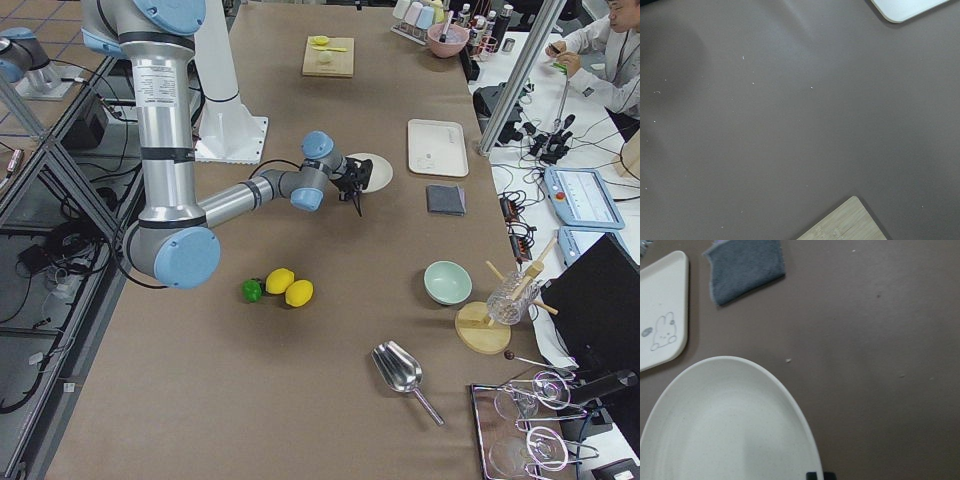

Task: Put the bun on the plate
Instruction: 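Push the white plate with the right gripper toward the table centre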

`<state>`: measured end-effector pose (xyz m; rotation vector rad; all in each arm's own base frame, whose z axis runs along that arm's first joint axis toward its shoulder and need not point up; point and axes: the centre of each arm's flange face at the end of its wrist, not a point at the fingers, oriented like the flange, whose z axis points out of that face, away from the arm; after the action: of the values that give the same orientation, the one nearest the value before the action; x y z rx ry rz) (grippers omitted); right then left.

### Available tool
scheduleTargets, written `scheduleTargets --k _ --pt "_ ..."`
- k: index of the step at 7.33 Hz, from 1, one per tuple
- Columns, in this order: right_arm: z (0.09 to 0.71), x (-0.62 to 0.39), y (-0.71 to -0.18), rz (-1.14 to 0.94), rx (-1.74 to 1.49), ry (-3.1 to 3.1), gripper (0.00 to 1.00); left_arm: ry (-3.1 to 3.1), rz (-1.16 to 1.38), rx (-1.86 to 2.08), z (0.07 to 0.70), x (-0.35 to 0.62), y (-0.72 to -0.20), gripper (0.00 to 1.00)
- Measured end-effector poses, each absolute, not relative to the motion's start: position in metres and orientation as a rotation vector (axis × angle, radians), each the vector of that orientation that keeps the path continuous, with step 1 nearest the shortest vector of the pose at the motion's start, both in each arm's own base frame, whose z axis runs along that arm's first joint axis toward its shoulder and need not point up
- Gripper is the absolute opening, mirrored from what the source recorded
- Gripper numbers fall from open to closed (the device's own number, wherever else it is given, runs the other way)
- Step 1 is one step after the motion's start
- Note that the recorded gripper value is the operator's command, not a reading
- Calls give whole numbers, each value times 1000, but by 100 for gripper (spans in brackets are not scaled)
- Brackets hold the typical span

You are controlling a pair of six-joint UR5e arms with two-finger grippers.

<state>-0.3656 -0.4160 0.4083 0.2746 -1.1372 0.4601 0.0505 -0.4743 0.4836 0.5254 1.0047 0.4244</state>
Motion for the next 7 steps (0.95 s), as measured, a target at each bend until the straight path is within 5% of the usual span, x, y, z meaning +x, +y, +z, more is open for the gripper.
scheduleTargets --k 5,6,7 --pt "282 -524 -352 436 332 -1137 0 1007 422 519 486 51 -474 98" --pt "272 -549 -344 441 339 -1128 17 1007 422 518 486 51 -474 98" --pt "264 -570 -342 452 345 -1123 98 1009 416 515 486 51 -474 98"
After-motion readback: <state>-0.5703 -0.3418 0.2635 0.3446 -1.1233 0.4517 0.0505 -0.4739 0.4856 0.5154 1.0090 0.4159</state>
